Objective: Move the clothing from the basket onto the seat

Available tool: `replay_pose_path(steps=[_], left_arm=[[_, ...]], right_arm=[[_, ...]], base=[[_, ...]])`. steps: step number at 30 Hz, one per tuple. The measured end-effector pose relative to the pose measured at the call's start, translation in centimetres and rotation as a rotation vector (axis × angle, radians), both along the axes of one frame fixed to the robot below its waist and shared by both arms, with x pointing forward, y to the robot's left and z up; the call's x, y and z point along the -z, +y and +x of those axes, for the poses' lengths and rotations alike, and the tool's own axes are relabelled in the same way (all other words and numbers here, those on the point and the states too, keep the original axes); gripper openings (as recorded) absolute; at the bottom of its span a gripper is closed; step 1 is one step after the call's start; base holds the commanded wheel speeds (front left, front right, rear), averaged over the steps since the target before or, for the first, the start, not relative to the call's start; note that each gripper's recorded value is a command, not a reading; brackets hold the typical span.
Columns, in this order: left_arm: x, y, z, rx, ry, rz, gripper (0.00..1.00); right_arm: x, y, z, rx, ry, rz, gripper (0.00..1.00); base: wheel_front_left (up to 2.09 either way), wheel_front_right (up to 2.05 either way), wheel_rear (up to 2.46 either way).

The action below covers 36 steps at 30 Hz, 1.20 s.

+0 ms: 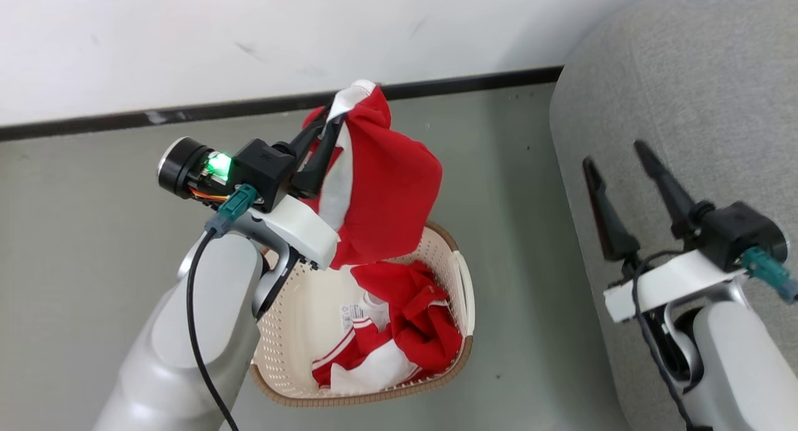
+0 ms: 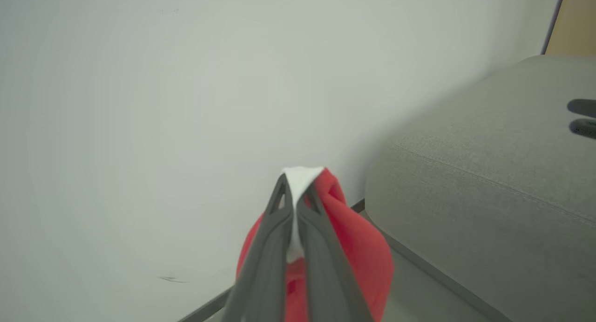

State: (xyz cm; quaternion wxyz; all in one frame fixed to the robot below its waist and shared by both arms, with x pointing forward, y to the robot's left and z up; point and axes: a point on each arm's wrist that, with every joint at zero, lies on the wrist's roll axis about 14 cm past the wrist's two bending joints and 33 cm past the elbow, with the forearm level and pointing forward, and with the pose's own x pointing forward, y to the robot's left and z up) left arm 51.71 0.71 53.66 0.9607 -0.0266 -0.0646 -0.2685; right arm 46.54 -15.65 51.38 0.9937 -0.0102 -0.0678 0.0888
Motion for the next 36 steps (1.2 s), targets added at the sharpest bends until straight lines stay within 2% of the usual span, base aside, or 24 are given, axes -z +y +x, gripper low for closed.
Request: replay_pose_path(steps=[24, 36], left_arm=[[-11.5, -4.3, -7.0, 0.171, -0.194, -0.011, 0.00], [-15.7, -5.3, -10.8, 0.231, -0.273, -0.025, 0.00]], right_arm=[[0.4, 7.4, -6.9, -0.336, 0.025, -0.222, 1.00], [-1.0, 9.3, -6.9, -0.409, -0.011, -0.281, 1.00]], base=[[0.00, 0.00, 0.00], [0.00, 0.00, 0.00]])
